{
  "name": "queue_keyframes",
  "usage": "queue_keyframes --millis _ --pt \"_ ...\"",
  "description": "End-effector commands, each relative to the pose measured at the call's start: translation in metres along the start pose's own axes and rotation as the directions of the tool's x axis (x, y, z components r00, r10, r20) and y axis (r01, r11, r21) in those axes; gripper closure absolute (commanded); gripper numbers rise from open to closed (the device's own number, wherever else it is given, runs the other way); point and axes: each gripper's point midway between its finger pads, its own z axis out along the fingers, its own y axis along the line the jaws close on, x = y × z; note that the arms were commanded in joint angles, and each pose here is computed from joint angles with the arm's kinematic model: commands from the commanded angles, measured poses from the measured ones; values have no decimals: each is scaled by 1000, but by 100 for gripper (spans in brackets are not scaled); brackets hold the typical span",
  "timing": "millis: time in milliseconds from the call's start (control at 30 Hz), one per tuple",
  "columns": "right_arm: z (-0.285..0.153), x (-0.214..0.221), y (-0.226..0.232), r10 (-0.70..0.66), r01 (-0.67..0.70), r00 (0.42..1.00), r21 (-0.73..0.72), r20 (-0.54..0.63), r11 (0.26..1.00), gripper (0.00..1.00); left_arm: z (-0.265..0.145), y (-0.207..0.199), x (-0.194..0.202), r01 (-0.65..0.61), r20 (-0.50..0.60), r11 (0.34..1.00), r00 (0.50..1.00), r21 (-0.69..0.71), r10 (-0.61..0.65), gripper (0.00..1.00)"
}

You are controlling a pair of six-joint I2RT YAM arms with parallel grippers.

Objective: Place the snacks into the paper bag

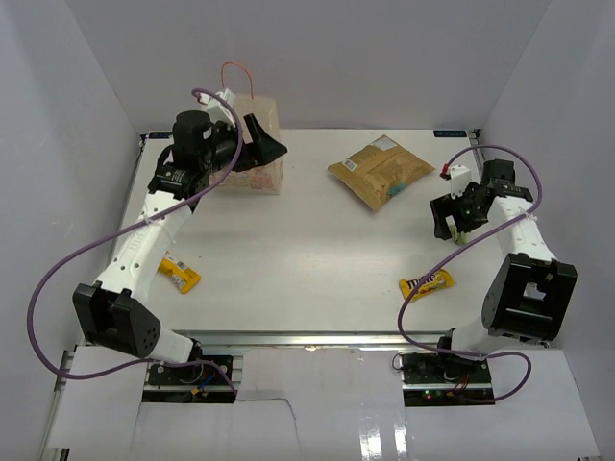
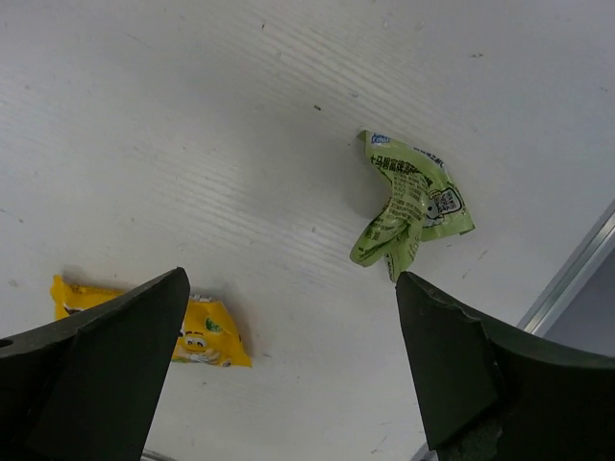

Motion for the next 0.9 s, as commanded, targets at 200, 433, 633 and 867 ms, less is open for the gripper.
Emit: queue_keyframes --millis 200,433,633,867 --pt "13 31 -29 -86 93 989 51 -121 994 11 -32 -36 59 57 -116 976 993 209 -33 8" --pt "42 39 -49 -51 68 992 146 -114 987 21 -27 -44 113 176 -218 953 968 247 -123 8" --pt "72 39 -57 9 5 995 136 -99 991 30 -10 -58 154 232 -326 933 936 276 -136 8" --pt "78 22 -60 -5 11 999 113 -52 994 54 -2 -64 180 253 -394 901 914 352 -103 8"
